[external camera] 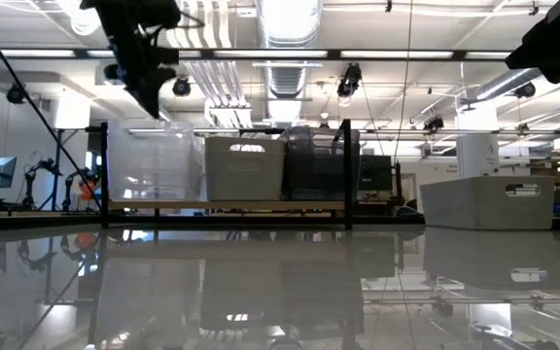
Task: Stack baskets on shelf by color
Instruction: Adjust the stacked black bins on the shelf
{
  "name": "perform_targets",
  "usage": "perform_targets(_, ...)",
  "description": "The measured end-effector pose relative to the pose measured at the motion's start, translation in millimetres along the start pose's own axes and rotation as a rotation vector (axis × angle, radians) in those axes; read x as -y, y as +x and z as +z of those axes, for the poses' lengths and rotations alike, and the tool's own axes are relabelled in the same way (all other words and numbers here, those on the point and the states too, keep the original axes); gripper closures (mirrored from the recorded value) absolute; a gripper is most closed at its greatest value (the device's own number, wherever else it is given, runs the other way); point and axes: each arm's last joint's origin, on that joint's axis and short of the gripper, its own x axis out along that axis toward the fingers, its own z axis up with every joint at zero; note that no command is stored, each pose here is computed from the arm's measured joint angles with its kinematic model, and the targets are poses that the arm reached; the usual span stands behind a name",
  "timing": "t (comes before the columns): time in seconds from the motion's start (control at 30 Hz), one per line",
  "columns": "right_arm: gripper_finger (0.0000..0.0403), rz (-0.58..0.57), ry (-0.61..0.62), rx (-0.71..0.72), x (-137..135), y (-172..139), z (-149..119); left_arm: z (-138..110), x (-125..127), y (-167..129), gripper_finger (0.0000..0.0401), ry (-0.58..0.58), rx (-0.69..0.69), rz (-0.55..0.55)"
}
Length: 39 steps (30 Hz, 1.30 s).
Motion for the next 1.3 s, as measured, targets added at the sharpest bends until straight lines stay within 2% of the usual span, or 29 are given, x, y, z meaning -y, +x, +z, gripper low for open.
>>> perform_targets(0.17,0.0394,-0.019,0.003,0.011,1.0,0.7,0.6,14.4,18.6,-19.9,0.0401,0.028,0.138,-0.195)
perform_targets(0.3,0.0394,-0.169,0.085,0.083,13.6,8.5,7.5,18.3,51.9,-32.3,0.0401,0.092,0.231,-0.309)
perform_targets(0.47,0.0394,-0.391,0.154,0.013,67.5,25.2,24.5,9.2,102.2,-52.0,0.0401,0.145,0.282,-0.29)
perform_targets(0.57,0.0394,-0.455,0.169,-0.068,108.7,39.2,35.0,-1.2,127.3,-65.0,0.0401,0.149,0.311,-0.273)
perform_targets(0.63,0.0394,-0.431,0.18,-0.08,138.1,50.4,43.1,-8.8,140.7,-72.2,0.0401,0.139,0.326,-0.27)
perform_targets(0.73,0.0394,-0.396,0.229,-0.012,189.1,64.3,50.7,-17.8,155.0,-80.4,0.0401,0.132,0.348,-0.263)
perform_targets(0.87,0.0394,-0.499,0.361,0.043,255.7,71.1,45.5,-24.0,162.7,-88.1,0.0401,0.139,0.367,-0.274)
perform_targets(0.93,0.0394,-0.493,0.418,0.05,279.6,76.0,38.5,-25.5,163.8,-90.7,0.0401,0.143,0.374,-0.283)
perform_targets(1.07,0.0394,-0.353,0.496,0.067,297.5,97.1,28.3,-26.1,163.1,-92.3,0.0401,0.143,0.378,-0.287)
perform_targets(1.3,0.0394,-0.269,0.481,-0.025,287.3,130.6,20.5,-25.5,162.8,-93.1,0.0401,0.141,0.38,-0.288)
